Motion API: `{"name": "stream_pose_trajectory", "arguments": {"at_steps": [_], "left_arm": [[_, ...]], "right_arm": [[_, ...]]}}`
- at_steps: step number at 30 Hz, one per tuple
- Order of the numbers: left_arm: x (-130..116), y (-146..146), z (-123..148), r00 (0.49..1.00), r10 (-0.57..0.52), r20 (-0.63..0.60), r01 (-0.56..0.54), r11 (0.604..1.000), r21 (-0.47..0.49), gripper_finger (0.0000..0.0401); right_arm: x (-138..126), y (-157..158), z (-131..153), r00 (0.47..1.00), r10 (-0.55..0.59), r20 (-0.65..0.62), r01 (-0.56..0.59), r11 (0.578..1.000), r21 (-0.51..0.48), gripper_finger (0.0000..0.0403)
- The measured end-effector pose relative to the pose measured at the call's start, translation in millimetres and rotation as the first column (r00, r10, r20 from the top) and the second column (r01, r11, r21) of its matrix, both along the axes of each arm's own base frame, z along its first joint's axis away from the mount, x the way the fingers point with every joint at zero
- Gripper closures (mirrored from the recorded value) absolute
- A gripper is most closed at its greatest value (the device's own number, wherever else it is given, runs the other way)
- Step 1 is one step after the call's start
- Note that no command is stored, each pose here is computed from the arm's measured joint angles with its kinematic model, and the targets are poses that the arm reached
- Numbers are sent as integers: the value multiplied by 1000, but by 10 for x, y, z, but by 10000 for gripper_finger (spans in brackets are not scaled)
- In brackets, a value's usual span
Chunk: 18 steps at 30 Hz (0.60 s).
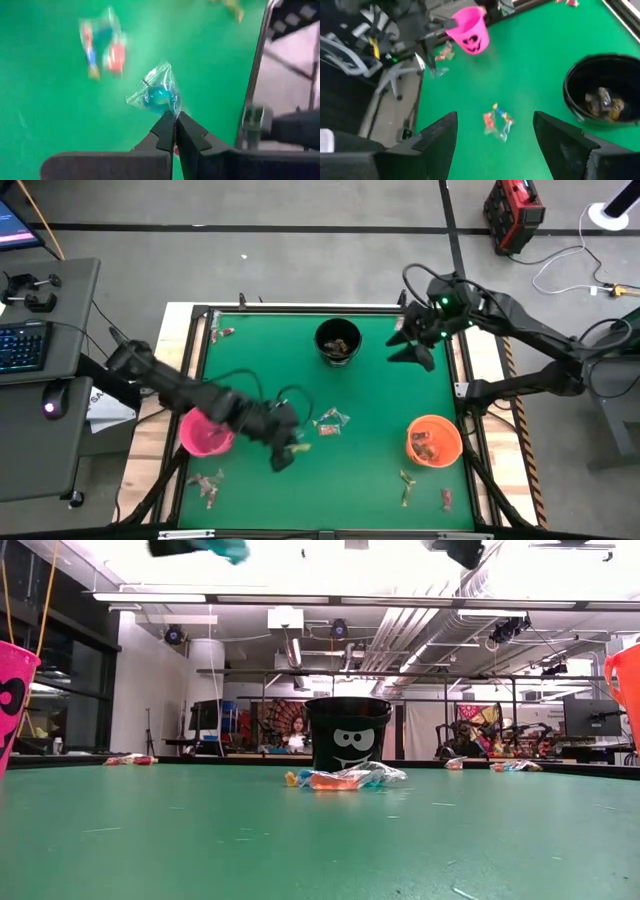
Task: Sort candy by brand, put in halloween buckets
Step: Put the blue gummy into the orange bucket
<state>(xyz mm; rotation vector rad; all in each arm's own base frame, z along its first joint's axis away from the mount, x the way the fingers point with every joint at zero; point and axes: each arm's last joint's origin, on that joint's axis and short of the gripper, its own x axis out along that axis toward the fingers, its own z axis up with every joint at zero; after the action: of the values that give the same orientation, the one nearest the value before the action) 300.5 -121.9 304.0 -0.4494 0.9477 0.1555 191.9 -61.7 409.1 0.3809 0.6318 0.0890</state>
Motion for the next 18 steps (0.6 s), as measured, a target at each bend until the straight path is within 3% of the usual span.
{"name": "stream_pose_trajectory", "arguments": {"at_steps": [8, 13, 18], "left_arm": [[360, 615, 153, 973, 24, 228, -27, 1000, 8, 401], [581, 776, 219, 915, -9, 402, -3, 1000, 30, 401], [912, 837, 11, 867, -80, 492, 49, 996, 75, 401]], "right_arm": [[-116, 161, 6, 998, -17, -56, 10, 992, -129, 149], [-140, 191, 33, 999, 4, -33, -9, 988, -153, 149], [-102, 175, 70, 1000, -11, 15, 14, 984, -176, 149]]}}
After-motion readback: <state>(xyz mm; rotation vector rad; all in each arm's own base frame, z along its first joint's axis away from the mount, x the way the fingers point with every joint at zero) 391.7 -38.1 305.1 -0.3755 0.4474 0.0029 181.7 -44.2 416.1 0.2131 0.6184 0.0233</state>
